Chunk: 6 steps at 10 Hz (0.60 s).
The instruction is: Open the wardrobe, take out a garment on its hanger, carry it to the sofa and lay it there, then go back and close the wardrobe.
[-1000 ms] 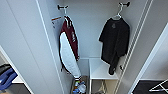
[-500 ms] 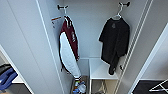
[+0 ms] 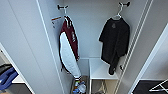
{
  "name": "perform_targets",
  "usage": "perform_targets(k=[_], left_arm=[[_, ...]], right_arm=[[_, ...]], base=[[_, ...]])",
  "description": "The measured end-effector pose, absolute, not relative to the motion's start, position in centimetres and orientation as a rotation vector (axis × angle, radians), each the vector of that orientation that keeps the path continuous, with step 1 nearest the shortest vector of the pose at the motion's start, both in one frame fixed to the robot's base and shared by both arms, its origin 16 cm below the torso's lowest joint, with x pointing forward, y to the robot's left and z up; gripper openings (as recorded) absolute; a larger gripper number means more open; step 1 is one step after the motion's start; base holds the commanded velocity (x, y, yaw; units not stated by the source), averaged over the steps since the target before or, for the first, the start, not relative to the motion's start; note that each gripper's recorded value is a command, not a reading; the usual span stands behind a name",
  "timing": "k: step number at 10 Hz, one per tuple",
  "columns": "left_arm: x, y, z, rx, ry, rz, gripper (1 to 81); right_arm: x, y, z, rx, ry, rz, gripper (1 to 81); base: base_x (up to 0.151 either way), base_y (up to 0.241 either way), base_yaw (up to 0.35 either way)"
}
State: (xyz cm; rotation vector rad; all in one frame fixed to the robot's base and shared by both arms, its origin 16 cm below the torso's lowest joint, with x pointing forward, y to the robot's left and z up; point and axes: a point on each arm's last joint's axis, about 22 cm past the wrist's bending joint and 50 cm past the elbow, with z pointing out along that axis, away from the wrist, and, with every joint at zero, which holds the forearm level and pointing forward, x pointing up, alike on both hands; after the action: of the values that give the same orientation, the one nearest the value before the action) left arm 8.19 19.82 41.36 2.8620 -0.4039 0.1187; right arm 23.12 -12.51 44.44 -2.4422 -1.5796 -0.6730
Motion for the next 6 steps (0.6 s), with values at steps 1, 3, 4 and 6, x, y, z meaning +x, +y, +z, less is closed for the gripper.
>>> perform_targets(k=[1,3,4,6], left_arm=[[8.2,19.9,41.4,2.863,-0.404,0.118,81.1],[8.2,19.7,41.4,2.858,-0.403,0.121,81.1],[8.2,19.7,41.4,2.858,-0.403,0.120,81.1],[8.1,20.0,41.4,2.862,-0.404,0.119,81.1]], right_arm=[[24.3,-14.7,44.4,-2.465,-1.650,-0.682,81.1],[30.6,-20.2,46.1,-2.536,-1.777,-0.750,81.1],[32.6,-20.9,46.8,-2.547,-1.811,-0.772,81.1],[34.5,-19.2,48.0,-2.516,-1.800,-0.884,81.1]], base=[[0.000,0.000,0.000],[0.000,0.000,0.000],[0.000,0.000,0.000],[0.000,0.000,0.000]])
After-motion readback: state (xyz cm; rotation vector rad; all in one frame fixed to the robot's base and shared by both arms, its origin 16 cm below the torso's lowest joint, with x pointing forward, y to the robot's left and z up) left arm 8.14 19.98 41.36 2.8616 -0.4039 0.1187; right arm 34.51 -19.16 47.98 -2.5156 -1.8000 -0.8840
